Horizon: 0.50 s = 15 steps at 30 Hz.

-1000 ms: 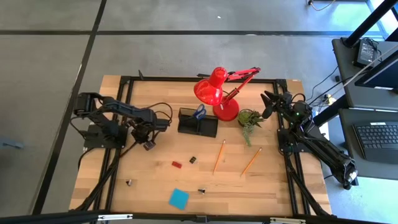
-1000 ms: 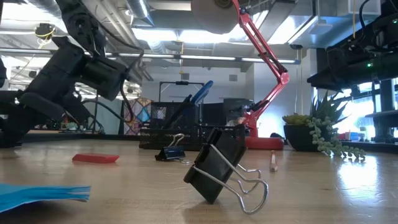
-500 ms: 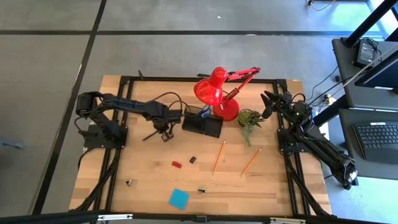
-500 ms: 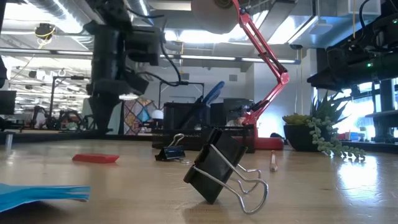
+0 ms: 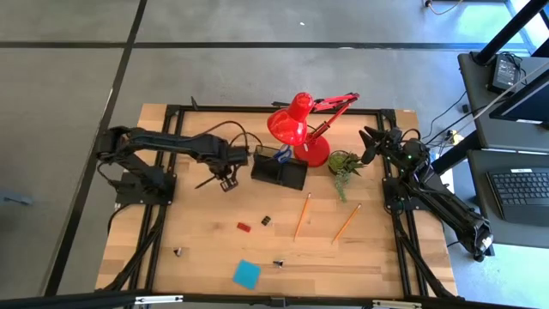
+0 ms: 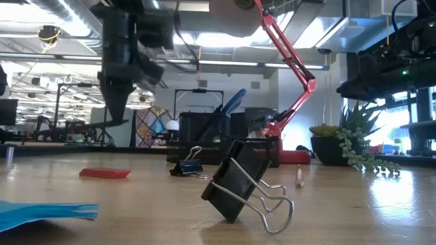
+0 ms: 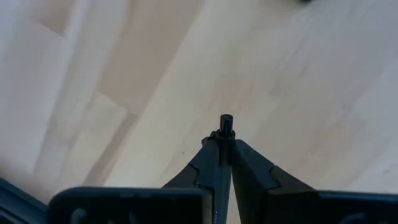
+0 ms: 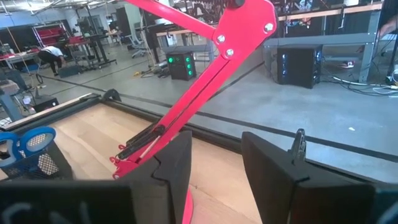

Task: Pick and place office supplies into organizer
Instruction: Put the black pen into the black desk organizer

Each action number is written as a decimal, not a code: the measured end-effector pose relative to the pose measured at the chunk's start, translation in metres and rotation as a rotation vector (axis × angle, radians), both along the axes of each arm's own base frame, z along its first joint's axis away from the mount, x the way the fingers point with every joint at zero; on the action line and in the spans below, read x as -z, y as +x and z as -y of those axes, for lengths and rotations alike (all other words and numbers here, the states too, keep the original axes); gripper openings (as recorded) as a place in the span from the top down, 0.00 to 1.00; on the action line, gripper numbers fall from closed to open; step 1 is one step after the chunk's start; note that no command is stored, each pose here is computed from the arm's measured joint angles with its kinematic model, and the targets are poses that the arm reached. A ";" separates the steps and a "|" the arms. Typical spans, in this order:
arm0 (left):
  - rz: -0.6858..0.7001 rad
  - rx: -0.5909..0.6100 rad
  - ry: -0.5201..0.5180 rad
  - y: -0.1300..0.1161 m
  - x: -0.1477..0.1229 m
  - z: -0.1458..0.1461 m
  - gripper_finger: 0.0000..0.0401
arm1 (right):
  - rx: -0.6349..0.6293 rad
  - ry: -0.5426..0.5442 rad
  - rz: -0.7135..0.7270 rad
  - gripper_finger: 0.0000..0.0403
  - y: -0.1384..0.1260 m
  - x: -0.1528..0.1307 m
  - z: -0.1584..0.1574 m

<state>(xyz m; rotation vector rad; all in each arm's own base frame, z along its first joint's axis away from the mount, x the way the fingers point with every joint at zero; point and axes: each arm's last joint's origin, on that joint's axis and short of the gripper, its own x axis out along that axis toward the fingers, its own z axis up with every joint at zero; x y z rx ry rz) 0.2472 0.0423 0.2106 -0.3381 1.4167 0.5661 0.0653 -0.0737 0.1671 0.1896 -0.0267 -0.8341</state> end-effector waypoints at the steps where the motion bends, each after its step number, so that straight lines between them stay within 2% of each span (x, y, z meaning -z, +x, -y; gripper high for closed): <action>1: 0.030 -0.002 0.016 -0.002 -0.006 0.000 0.94 | 0.000 0.000 0.000 0.64 0.000 0.000 0.000; 8: 0.359 0.054 0.142 -0.013 -0.050 0.000 0.94 | 0.000 0.000 0.000 0.64 0.000 0.000 0.000; 15: 0.636 0.175 0.256 -0.020 -0.070 0.001 0.94 | 0.000 0.000 0.000 0.64 0.000 0.000 0.000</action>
